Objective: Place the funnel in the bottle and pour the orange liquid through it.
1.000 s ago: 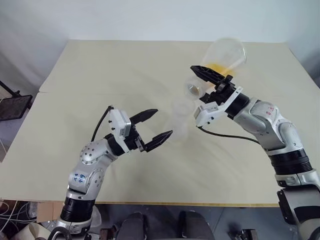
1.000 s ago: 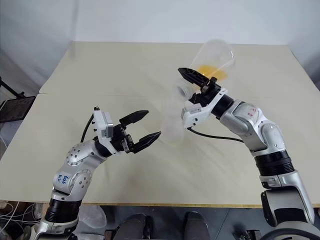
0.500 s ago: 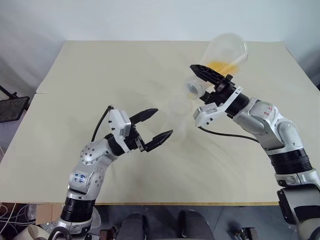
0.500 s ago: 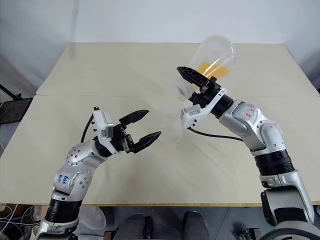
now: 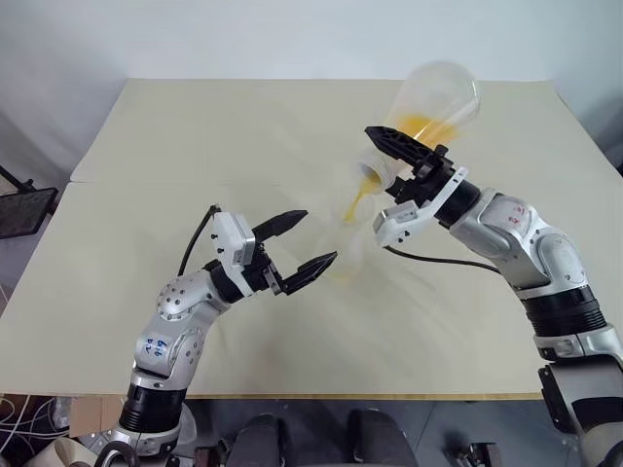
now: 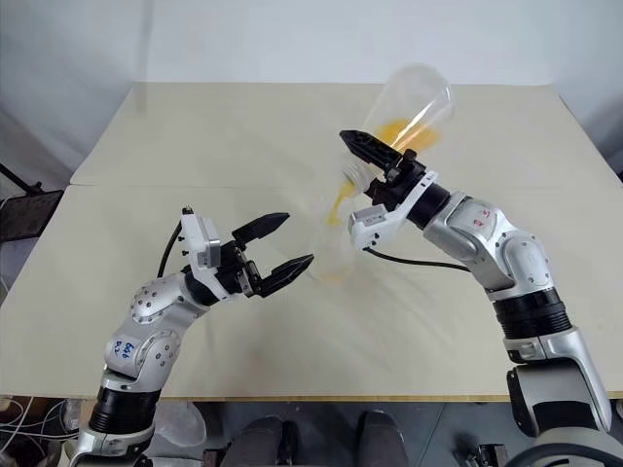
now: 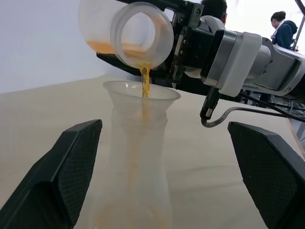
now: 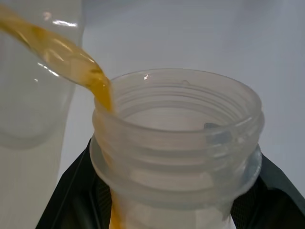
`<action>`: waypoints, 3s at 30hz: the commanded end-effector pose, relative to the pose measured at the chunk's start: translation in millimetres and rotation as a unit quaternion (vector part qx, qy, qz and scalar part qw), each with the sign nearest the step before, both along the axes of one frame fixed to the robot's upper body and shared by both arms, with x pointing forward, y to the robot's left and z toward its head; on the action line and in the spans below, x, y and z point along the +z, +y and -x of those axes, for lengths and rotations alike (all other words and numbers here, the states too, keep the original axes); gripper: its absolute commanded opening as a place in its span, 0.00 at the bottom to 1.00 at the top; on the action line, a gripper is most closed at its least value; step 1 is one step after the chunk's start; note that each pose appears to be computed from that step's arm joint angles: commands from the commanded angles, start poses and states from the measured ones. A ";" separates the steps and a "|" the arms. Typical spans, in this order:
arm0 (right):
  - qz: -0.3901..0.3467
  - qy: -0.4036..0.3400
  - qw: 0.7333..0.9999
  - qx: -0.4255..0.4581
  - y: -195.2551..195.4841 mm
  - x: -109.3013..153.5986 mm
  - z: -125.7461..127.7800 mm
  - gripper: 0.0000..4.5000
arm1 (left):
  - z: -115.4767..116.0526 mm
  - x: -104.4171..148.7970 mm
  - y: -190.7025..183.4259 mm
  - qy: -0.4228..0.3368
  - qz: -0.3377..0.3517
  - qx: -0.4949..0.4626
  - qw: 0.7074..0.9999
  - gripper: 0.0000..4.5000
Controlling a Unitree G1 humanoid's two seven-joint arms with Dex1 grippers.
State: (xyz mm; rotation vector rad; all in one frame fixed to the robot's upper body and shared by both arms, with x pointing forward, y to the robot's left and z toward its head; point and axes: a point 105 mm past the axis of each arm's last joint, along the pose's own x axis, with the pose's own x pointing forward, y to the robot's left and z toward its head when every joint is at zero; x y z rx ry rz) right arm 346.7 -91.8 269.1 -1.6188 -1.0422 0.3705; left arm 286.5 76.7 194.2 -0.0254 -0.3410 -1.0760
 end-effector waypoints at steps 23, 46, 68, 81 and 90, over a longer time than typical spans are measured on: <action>0.001 -0.053 0.999 0.001 -0.6 17.2 0.3 0.57 | 6.1 11.3 -3.9 -0.033 0.013 0.003 0.999 1.00; 0.007 -0.083 0.996 0.005 2.0 18.7 3.6 0.57 | 9.8 6.1 11.5 -0.035 0.003 0.024 0.999 1.00; 0.008 -0.106 0.994 0.015 2.8 20.1 7.8 0.57 | 19.2 -2.4 31.3 -0.023 -0.007 0.056 0.998 1.00; 0.008 -0.117 0.993 0.012 1.8 21.6 7.1 0.57 | 18.0 3.8 27.8 -0.031 0.005 0.054 0.998 1.00; 0.019 -0.120 0.992 0.012 1.9 19.4 4.1 0.57 | 16.5 4.5 24.3 -0.033 0.010 0.053 0.998 1.00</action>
